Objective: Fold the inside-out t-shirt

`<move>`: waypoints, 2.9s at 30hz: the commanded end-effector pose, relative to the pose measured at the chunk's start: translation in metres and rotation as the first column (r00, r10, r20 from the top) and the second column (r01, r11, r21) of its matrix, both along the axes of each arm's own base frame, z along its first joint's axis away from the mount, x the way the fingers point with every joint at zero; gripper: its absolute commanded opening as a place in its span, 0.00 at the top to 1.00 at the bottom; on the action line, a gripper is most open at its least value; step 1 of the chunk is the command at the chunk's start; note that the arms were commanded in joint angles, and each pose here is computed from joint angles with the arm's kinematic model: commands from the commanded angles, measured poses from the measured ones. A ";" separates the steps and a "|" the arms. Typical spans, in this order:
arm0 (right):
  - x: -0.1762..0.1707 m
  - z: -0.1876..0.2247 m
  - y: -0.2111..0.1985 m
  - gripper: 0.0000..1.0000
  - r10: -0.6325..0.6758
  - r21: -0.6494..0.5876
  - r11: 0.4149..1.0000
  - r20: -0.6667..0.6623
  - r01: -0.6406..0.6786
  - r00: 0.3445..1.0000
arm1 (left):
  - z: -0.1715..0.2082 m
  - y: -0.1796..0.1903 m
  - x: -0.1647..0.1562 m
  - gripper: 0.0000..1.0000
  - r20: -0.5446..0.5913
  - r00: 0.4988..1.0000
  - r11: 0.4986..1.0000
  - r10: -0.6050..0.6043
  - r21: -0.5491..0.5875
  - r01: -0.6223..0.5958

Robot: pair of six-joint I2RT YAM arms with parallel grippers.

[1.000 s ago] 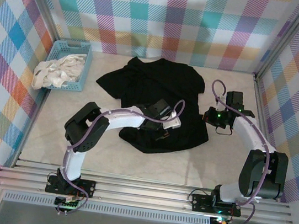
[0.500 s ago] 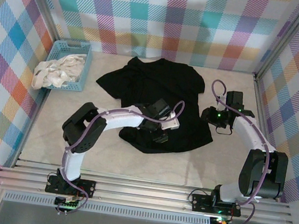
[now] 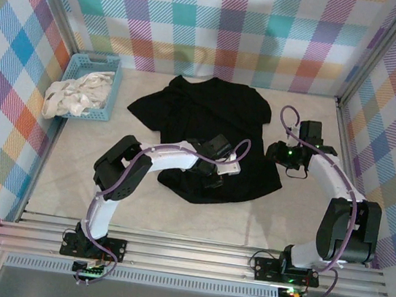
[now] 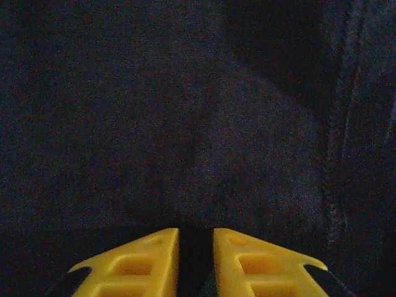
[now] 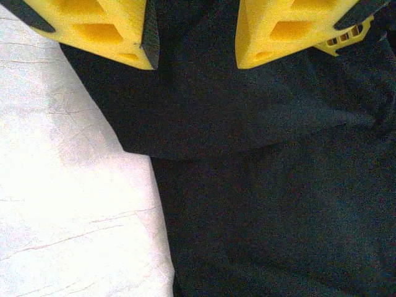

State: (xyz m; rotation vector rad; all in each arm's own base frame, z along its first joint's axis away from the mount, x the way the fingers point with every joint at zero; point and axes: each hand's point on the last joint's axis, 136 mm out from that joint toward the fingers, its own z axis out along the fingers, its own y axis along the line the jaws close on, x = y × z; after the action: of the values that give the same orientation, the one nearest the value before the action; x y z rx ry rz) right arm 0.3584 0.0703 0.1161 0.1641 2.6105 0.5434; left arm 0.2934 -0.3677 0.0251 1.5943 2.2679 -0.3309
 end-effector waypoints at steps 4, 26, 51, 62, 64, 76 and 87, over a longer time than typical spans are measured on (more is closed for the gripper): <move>0.000 0.001 0.001 0.61 0.009 0.011 1.000 0.013 -0.010 1.000 | 0.019 -0.006 -0.005 0.96 -0.047 0.999 0.997 0.009 -0.077 -0.013; -0.086 -0.061 0.097 0.59 0.217 0.144 0.970 -0.132 -0.198 0.967 | 0.091 0.009 0.021 1.00 -0.134 0.980 0.898 0.149 -0.397 -0.191; -0.016 -0.035 0.154 0.36 0.071 0.468 0.880 0.040 -0.082 0.997 | 0.095 0.028 0.022 1.00 -0.142 0.969 0.859 0.200 -0.450 -0.243; -0.014 -0.028 0.152 1.00 0.030 0.485 0.874 -0.002 -0.025 1.000 | 0.078 0.029 0.020 0.83 -0.077 0.981 0.885 0.177 -0.423 -0.193; -0.014 -0.023 0.153 1.00 0.029 0.487 0.873 0.006 -0.028 1.000 | 0.076 0.027 0.019 0.71 -0.060 0.984 0.893 0.166 -0.414 -0.176; -0.016 -0.009 0.151 1.00 0.026 0.489 0.872 0.016 -0.030 1.000 | 0.049 0.014 0.034 0.53 0.028 0.983 0.936 0.184 -0.311 -0.166; -0.082 -0.001 0.131 0.33 0.347 -0.032 0.927 0.458 -0.374 0.818 | 0.127 0.018 0.040 1.00 -0.211 0.929 0.802 0.304 -0.470 -0.369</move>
State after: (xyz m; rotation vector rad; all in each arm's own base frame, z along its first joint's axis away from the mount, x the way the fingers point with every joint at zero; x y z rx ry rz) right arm 0.2957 0.1935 0.1196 -0.0363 2.2785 0.8955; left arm 0.3255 -0.3552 0.0992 1.0493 2.2549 -0.7450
